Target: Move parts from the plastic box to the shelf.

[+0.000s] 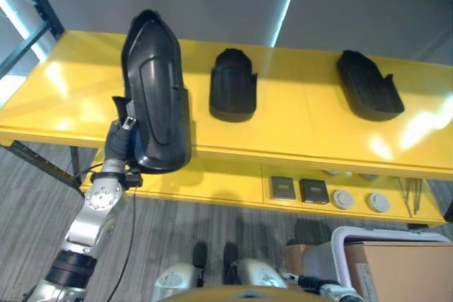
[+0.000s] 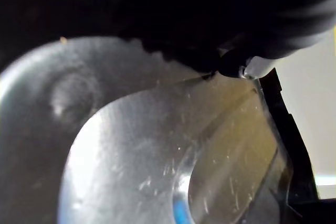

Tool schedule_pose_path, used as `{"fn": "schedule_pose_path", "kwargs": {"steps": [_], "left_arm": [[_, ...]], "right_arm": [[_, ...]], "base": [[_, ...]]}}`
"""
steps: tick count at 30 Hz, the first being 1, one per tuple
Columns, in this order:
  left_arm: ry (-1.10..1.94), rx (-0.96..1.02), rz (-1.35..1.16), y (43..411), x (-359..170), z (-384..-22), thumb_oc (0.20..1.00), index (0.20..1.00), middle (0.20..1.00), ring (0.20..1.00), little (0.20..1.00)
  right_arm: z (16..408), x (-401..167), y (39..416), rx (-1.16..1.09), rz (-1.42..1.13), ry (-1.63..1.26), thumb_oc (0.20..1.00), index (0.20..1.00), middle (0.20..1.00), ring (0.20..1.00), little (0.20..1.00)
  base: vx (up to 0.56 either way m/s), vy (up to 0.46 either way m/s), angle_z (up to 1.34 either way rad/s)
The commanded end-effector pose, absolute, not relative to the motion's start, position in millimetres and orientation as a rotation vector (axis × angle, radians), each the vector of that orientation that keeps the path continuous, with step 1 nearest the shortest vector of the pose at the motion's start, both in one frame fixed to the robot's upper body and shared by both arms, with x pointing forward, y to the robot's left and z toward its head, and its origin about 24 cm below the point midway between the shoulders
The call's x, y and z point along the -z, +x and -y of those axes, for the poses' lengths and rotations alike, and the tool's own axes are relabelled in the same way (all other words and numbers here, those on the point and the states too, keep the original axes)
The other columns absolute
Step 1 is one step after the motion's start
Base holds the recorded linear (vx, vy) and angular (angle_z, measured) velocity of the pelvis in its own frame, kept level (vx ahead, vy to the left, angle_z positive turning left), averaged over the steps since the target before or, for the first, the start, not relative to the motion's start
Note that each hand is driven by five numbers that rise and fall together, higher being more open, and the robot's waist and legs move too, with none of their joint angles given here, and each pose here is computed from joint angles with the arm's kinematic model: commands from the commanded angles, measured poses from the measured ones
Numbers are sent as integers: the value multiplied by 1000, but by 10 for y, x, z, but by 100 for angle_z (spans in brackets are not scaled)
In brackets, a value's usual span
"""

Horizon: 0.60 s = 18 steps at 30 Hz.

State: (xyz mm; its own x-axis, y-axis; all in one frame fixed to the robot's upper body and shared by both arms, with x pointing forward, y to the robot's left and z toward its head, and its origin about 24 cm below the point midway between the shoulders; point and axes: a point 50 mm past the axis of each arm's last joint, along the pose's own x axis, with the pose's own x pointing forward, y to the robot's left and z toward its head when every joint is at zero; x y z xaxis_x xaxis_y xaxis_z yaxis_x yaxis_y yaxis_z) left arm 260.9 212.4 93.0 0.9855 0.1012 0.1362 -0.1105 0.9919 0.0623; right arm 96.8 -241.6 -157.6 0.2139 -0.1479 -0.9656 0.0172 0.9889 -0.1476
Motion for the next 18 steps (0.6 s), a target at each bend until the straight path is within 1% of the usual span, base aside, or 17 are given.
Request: {"fn": "schedule_pose_path", "kwargs": {"steps": [1,5,9,14,18], "left_arm": [[59,-100,318,2654,-1298,-2064,200,200,200,200,200],[47,-79,327,2711,-1320,-2001,200,200,200,200,200],[38,-72,347,2730,-1378,-2004,200,200,200,200,200],[27,-48,363,2726,-1420,-2015,200,200,200,200,200],[21,-48,371,2750,-1440,-1992,200,200,200,200,200]], "right_arm": [[2491,1618,631,71,-1466,-184,1000,1000,1000,1000,1000],[2494,1633,530,110,-1481,-159,1000,1000,1000,1000,1000],[2520,1637,478,91,-1491,-179,1000,1000,1000,1000,1000],[2684,1591,437,139,-1490,-202,1000,1000,1000,1000,1000],[2724,1569,506,159,-1471,-213,1000,1000,1000,1000,1000]], "base": [[99,-96,-9],[0,-46,6],[18,96,25],[34,267,3],[6,416,-21]]}}
